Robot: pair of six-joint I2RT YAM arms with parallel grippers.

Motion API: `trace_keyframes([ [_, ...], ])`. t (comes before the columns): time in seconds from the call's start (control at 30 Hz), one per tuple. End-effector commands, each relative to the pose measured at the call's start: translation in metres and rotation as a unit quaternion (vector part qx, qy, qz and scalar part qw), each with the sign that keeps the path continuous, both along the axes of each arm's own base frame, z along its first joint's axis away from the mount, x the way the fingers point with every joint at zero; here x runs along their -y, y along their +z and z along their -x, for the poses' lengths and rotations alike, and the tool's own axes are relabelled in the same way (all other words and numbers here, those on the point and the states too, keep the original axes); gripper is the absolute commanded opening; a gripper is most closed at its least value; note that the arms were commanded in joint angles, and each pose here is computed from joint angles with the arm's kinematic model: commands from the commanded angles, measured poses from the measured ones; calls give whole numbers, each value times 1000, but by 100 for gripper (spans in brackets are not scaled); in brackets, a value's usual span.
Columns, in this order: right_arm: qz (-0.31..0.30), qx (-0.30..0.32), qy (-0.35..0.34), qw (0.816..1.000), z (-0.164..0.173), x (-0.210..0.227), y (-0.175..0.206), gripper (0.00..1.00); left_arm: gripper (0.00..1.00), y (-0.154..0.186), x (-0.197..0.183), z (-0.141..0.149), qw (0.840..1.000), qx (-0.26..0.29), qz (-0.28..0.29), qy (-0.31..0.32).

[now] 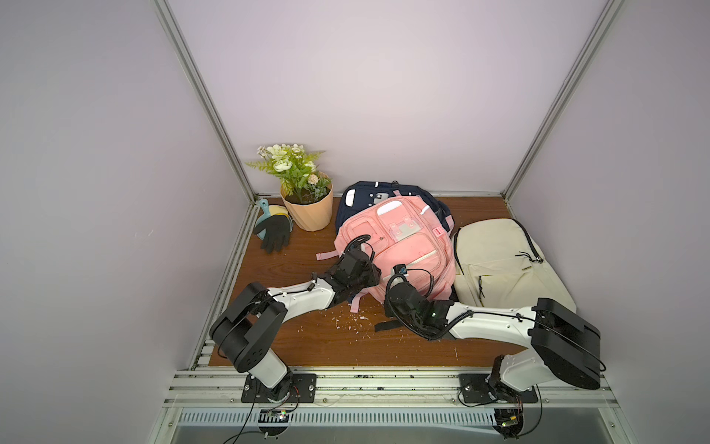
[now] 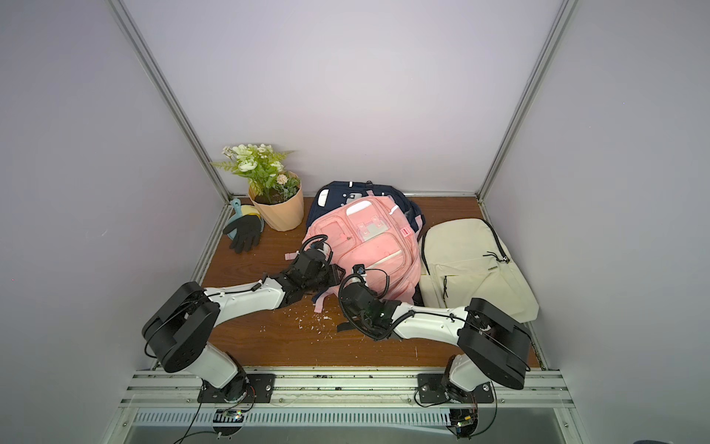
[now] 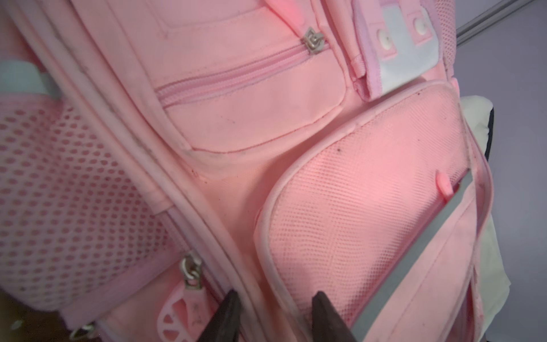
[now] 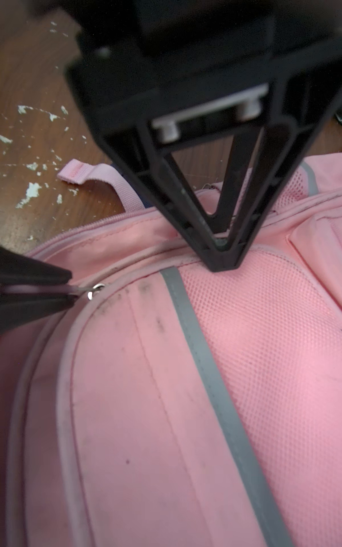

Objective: Zip up the backpack
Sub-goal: Zip the zipper on the backpack.

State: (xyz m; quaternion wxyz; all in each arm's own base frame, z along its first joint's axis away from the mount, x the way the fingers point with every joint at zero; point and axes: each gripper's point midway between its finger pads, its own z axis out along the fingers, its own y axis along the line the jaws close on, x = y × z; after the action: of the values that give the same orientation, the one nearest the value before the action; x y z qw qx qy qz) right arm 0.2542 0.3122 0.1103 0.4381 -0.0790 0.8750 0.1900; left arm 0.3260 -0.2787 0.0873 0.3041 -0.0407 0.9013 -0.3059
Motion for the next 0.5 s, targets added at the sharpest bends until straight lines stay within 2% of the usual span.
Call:
trace_keyframes([
  [0.0, -52, 10, 45, 998, 11, -32, 28, 0, 33, 2, 12, 2, 1000, 4, 14, -14],
  [0.23, -6, 11, -16, 1000, 6, 9, 22, 0, 1, 4, -12, -5, 999, 16, -46, 22],
  [0.47, -1, -17, -75, 997, 1, 61, 6, 0, 0, 1, -32, -9, 997, 15, -62, 42],
])
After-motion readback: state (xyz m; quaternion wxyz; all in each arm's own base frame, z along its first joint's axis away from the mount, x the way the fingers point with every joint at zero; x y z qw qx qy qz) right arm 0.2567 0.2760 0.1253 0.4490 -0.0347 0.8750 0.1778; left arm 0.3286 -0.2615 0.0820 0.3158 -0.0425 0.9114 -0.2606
